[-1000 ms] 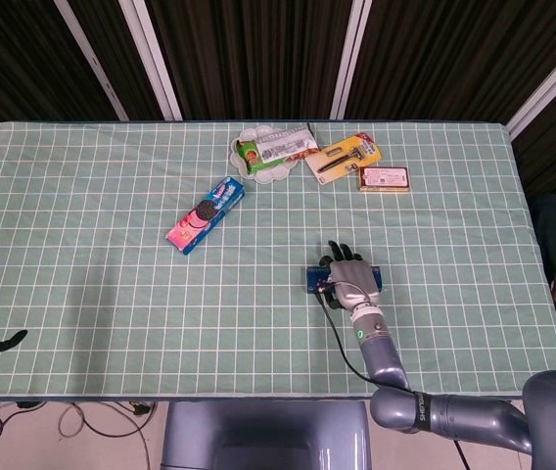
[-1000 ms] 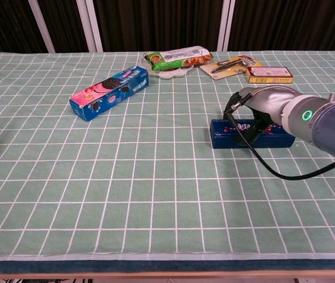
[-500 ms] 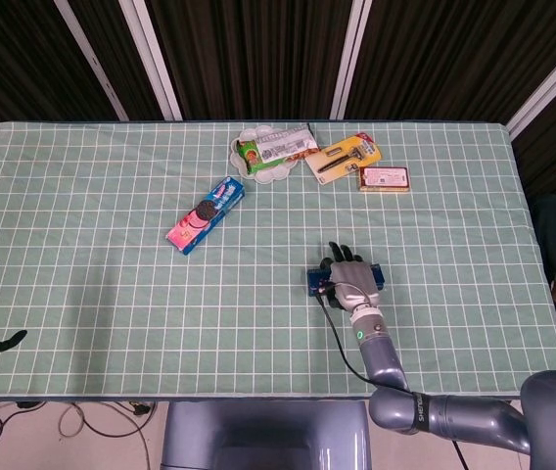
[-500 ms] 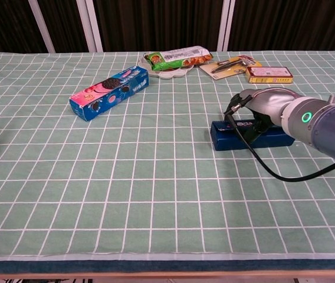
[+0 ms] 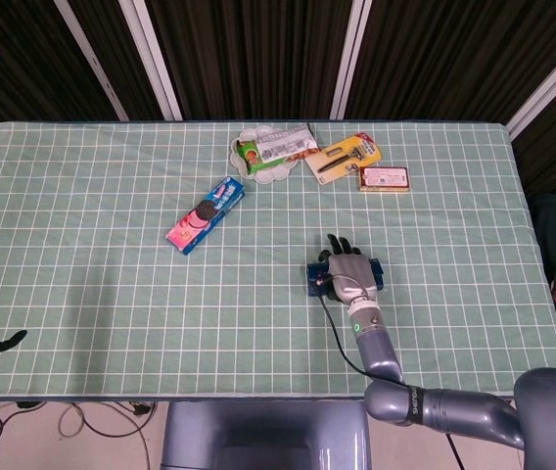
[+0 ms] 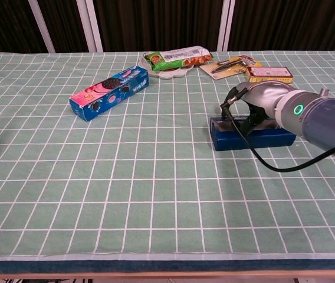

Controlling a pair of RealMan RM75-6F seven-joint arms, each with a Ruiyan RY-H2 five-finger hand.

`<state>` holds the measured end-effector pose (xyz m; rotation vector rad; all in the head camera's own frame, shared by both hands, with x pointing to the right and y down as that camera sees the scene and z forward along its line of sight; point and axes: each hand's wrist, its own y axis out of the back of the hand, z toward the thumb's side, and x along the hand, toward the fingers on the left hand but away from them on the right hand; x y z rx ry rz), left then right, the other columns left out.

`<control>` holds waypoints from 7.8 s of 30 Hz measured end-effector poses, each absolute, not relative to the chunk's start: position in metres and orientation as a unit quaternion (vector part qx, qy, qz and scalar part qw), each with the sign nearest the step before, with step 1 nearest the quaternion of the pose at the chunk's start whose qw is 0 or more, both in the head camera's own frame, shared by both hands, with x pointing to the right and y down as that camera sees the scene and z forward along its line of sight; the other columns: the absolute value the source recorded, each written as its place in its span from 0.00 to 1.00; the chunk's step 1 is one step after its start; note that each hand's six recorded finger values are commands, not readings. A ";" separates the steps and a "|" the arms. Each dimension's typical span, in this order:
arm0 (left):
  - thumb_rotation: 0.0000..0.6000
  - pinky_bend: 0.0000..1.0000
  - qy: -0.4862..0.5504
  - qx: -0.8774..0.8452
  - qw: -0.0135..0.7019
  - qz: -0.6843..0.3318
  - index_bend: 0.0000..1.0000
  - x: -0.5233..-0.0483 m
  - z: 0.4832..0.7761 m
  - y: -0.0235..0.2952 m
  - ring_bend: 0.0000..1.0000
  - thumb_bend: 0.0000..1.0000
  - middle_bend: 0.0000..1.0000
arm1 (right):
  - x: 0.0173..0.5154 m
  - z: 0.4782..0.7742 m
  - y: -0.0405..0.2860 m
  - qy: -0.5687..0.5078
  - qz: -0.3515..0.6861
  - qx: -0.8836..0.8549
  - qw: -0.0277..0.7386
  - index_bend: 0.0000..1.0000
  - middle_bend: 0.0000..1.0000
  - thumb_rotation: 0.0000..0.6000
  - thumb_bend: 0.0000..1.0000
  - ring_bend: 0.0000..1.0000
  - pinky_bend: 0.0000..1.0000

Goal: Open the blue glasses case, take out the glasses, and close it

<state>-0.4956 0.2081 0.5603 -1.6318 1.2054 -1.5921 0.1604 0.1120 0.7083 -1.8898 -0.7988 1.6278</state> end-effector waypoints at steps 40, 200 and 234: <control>1.00 0.00 0.442 -0.616 0.276 -0.590 0.00 -0.491 0.562 0.208 0.00 0.03 0.00 | 0.158 0.683 0.143 -0.252 0.611 -0.694 0.287 0.27 0.00 1.00 0.75 0.00 0.19; 1.00 0.00 0.445 -0.616 0.271 -0.590 0.00 -0.491 0.560 0.210 0.00 0.03 0.00 | 0.278 0.670 0.166 -0.255 0.722 -0.546 0.339 0.18 0.00 1.00 0.31 0.00 0.19; 1.00 0.00 0.447 -0.608 0.268 -0.600 0.00 -0.494 0.562 0.210 0.00 0.03 0.00 | 0.287 0.689 0.117 -0.250 0.747 -0.512 0.343 0.18 0.00 1.00 0.31 0.00 0.19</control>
